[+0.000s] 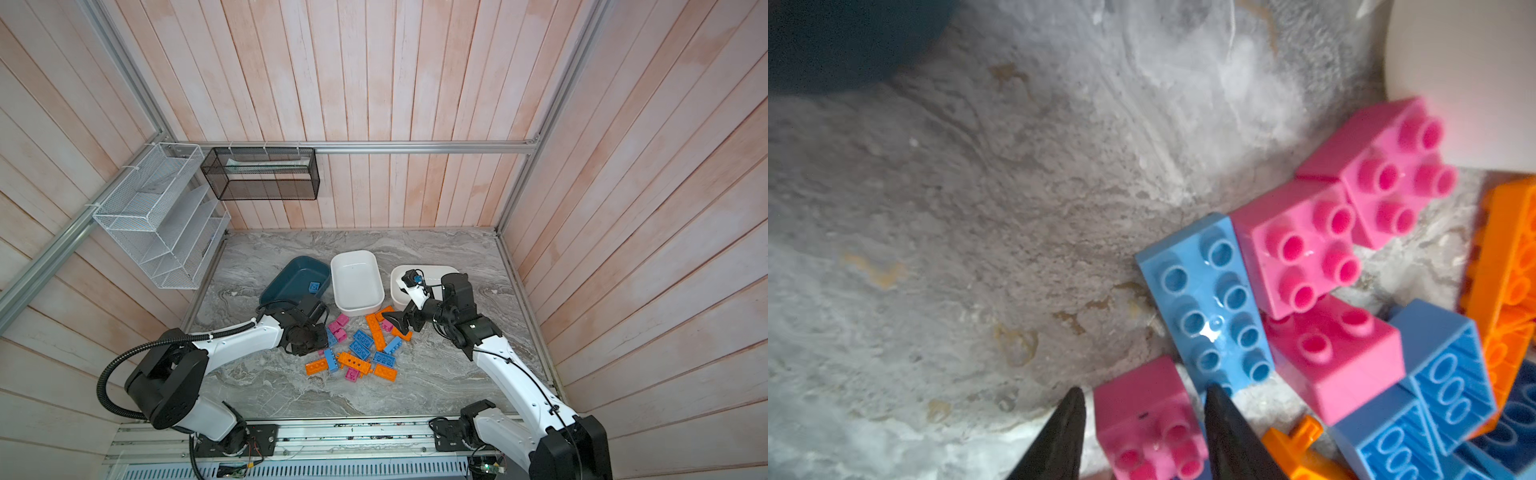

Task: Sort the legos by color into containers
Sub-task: 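Lower the left gripper to the pile and grasp a small pink brick, then carry the pink brick with the left gripper into the nearer white tub and release, then lower the left gripper to the pile and grasp an orange brick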

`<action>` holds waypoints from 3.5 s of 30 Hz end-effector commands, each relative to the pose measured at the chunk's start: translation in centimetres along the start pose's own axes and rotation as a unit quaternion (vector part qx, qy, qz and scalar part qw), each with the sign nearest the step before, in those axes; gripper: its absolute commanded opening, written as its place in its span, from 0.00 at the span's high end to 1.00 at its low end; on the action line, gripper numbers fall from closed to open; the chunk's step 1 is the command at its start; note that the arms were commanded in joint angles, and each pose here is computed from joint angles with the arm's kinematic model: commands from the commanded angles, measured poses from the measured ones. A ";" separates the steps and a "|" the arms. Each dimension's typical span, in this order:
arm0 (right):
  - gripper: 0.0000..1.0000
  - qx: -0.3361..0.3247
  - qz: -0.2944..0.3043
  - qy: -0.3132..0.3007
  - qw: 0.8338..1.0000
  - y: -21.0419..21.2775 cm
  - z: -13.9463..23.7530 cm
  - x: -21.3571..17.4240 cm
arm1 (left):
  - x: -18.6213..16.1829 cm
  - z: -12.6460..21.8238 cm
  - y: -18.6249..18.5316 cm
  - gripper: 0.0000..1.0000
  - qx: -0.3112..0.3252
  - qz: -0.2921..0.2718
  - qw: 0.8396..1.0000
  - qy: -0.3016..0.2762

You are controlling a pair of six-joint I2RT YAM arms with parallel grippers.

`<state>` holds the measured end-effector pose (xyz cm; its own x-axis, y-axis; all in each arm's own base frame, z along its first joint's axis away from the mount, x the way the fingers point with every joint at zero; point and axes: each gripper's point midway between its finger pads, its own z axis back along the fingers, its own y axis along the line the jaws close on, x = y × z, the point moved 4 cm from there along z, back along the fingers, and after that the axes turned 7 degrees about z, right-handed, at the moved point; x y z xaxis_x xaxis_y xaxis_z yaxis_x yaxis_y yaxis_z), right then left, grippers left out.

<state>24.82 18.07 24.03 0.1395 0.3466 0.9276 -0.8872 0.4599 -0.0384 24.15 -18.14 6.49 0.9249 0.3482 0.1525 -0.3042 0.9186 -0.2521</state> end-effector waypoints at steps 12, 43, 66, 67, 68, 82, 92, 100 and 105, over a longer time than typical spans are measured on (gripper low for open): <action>0.02 0.005 -0.003 0.004 1.000 0.3 -0.3 -0.7 | -0.6 0.2 1.9 0.56 0.068 -0.030 0.997 0.007; 0.02 0.023 -0.018 -0.041 0.999 -0.9 0.5 3.1 | 14.8 8.7 -14.8 0.72 -0.100 -0.184 0.967 -0.146; 0.02 -0.002 -0.036 -0.010 0.999 -1.9 0.8 1.8 | 19.0 3.5 -18.1 0.32 -0.080 -0.198 0.962 -0.170; 0.02 0.000 -0.036 -0.011 0.999 -1.9 0.9 1.8 | 18.4 4.4 -17.9 0.29 -0.085 -0.210 0.959 -0.168; 0.02 0.001 -0.036 -0.012 0.999 -1.8 0.9 1.9 | 17.8 5.3 -17.6 0.28 -0.092 -0.224 0.956 -0.163; 0.02 0.026 -0.039 -0.007 0.999 -1.2 0.7 1.3 | 2.7 12.5 -8.4 0.25 -0.212 -0.520 0.827 -0.019; 0.02 0.037 -0.043 0.001 0.998 -1.1 0.1 0.3 | -3.5 7.7 -1.8 0.26 -0.144 -0.620 0.771 0.015; 0.02 0.043 -0.050 0.007 0.998 -0.6 0.0 -0.3 | -5.2 4.1 1.0 0.27 -0.094 -0.648 0.756 0.013; 0.02 0.038 -0.050 0.012 0.998 -0.5 0.2 -0.5 | -5.4 1.7 2.0 0.32 -0.051 -0.660 0.749 0.018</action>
<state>25.75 17.56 23.91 0.2362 0.3103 0.9208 -0.8935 0.4419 0.0803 17.09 -17.74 7.56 0.4433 -0.8454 0.2980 0.8917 0.4499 -0.0502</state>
